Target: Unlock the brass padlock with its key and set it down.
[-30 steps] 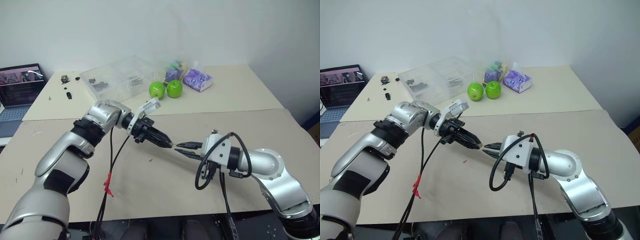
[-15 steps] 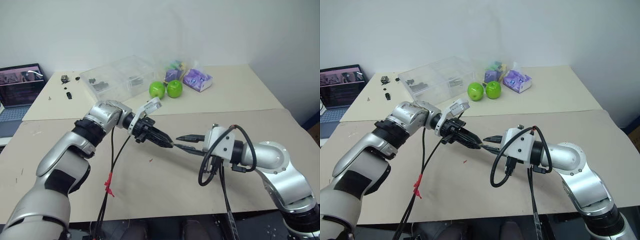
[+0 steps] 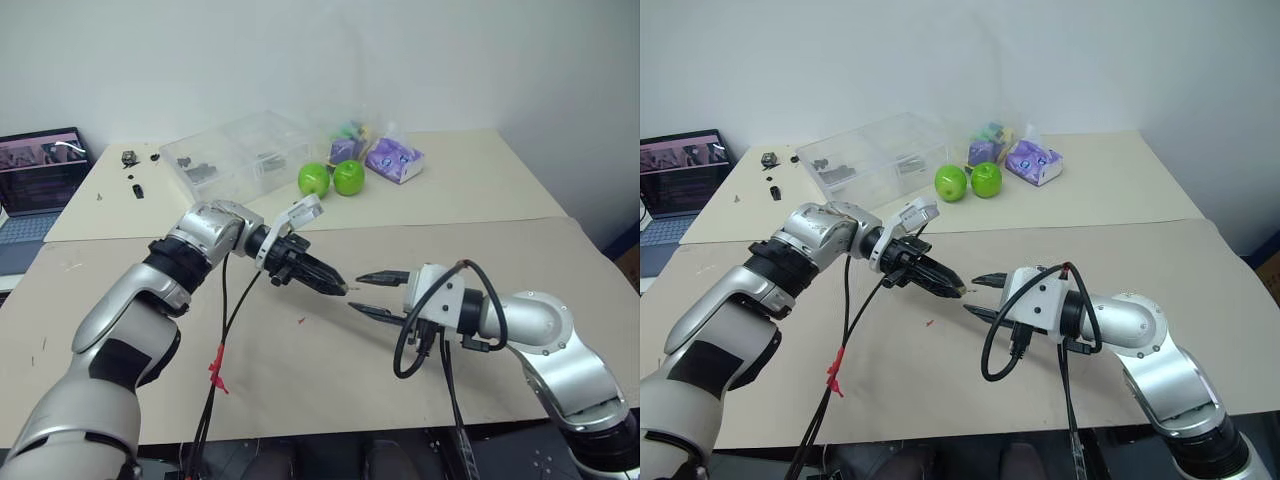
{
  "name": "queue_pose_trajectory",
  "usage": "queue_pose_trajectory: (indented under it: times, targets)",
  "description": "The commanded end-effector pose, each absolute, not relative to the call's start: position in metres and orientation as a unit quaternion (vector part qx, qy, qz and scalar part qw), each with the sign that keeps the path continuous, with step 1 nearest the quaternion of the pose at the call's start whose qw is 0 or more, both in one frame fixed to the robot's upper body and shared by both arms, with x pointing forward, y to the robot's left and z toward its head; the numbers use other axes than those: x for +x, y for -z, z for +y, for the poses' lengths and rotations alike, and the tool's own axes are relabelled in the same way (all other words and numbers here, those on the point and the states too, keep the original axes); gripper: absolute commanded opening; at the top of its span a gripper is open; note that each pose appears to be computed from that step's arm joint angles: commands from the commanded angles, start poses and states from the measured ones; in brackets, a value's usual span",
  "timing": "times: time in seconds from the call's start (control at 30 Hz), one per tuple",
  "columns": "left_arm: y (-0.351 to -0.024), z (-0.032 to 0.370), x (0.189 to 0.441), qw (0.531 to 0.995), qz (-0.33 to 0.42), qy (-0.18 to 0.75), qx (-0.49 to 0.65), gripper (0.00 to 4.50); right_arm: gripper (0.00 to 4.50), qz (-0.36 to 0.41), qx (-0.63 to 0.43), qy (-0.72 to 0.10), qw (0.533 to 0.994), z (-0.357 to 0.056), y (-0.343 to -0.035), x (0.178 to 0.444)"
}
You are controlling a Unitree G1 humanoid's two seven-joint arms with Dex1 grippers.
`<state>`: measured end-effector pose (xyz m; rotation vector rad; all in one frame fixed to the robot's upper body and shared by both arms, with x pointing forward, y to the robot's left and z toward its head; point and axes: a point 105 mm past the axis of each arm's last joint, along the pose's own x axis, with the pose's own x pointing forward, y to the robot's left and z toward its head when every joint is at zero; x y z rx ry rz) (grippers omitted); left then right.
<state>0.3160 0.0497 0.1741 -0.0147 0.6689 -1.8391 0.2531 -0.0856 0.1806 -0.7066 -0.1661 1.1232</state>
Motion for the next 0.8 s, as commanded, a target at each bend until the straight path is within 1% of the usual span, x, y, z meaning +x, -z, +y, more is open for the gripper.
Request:
queue_pose_trajectory:
  times: [0.03,0.53,0.63,0.73,0.8]
  targets:
    - [-0.1898,0.0483,0.3150,0.555,0.265,0.789,0.009,0.80,2.10,-0.106,-0.341,-0.516,0.779,-0.0843,-0.1899,0.2553]
    - [-0.1904,0.0477,0.3161,0.556,0.263,0.788,0.010,0.80,2.10,-0.114,-0.341,-0.519,0.776,-0.0844,-0.1923,0.2566]
    - [-0.1906,0.0468,0.3161,0.556,0.262,0.789,0.010,0.80,1.36,-0.112,-0.337,-0.521,0.776,-0.0838,-0.1916,0.2560]
    - [-0.1908,0.0461,0.3163,0.555,0.262,0.789,0.011,0.80,0.39,-0.113,-0.341,-0.517,0.777,-0.0850,-0.1918,0.2567]
    - [-0.1907,0.0458,0.3166,0.555,0.261,0.789,0.011,0.80,0.39,-0.113,-0.342,-0.515,0.778,-0.0857,-0.1920,0.2571]
